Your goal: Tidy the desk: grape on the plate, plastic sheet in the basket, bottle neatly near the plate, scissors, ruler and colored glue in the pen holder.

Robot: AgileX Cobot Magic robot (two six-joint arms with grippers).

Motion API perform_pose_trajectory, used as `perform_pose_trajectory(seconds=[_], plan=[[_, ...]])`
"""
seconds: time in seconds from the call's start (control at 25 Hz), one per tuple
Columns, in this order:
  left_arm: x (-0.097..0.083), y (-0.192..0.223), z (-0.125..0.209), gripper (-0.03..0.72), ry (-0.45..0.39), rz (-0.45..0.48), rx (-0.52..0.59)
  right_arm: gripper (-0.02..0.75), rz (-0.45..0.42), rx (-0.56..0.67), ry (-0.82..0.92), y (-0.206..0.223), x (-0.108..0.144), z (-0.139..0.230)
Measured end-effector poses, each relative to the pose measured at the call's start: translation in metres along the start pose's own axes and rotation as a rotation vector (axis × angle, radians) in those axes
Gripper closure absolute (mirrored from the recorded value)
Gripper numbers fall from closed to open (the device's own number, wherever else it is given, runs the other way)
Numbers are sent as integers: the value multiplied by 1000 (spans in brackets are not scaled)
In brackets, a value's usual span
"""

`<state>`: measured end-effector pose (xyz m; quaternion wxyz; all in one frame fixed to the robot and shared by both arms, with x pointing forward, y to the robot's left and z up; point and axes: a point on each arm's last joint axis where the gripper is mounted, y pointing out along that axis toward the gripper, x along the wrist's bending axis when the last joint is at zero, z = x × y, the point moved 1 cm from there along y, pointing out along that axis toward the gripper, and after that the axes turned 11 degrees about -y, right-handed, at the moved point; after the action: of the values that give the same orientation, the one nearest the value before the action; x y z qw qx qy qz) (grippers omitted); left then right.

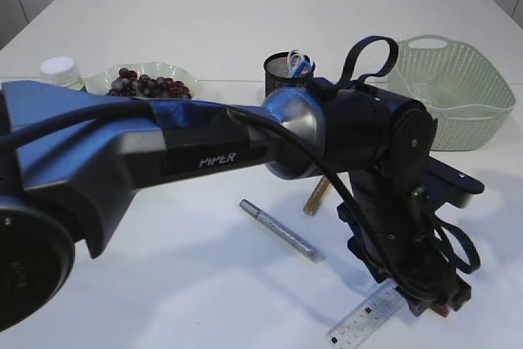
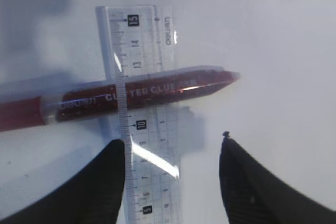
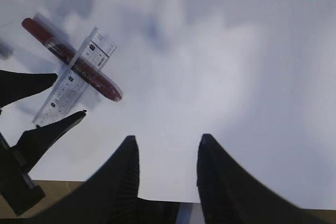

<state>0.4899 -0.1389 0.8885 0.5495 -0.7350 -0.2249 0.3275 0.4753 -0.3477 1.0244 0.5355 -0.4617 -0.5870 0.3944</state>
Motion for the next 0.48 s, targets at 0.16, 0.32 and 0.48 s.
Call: perform_pose_trajectory(seconds=[0.16,0.32,0.48], plan=[[1,4,1,266,0,-4,7,428,0,0,0,0,0,0],[1,4,0,266,0,-4,4,428,0,0,0,0,0,0],[1,4,0,266,2,-6,1,428,0,0,0,0,0,0]])
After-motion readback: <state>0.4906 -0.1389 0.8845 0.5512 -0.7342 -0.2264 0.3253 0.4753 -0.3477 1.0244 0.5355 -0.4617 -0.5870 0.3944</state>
